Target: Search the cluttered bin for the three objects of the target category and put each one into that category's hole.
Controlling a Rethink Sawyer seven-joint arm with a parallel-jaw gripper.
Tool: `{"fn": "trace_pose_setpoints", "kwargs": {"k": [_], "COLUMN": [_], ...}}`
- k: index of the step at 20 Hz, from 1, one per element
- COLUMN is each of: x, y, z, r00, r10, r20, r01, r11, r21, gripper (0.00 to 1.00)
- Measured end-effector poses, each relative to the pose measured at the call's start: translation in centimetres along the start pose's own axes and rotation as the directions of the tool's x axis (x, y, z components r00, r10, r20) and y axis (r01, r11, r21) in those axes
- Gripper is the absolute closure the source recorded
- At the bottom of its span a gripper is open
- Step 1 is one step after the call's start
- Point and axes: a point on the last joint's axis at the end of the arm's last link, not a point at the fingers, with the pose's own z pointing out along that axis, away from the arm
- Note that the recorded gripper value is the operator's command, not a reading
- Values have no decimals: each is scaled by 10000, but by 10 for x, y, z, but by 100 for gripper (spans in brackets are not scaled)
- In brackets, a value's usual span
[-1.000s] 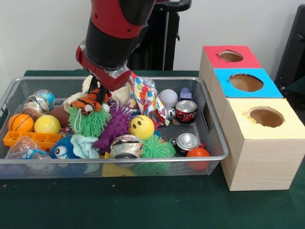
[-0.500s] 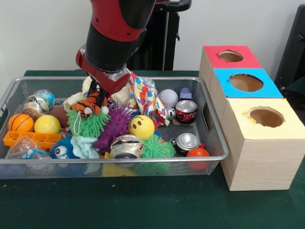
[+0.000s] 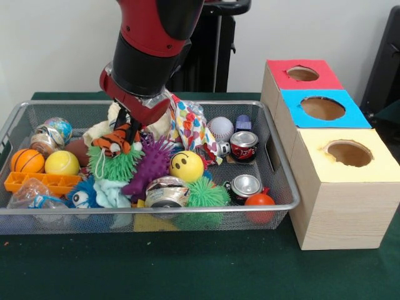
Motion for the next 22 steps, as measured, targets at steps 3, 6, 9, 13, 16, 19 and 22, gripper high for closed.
{"fn": "trace_pose_setpoints", "kwargs": {"k": [3, 6, 9, 13, 16, 19, 22], "x": [0, 2, 3, 4, 5, 6, 4], "y": [0, 0, -1, -1, -3, -11, -25], "z": [0, 1, 2, 4, 7, 12, 20], "r00": [10000, 10000, 10000, 10000, 10000, 9998, 9993], "r10": [3, -2, -5, -9, 18, 115, 305], "r20": [10, -21, -51, -61, -73, -155, -196], "r01": [-3, 2, 5, 9, -18, -115, -306], "r11": [10000, 10000, 10000, 10000, 10000, 9999, 9995], "r21": [-9, -1, 12, 14, 6, 18, -9], "gripper": [0, 0, 0, 0, 0, 0, 0]}}
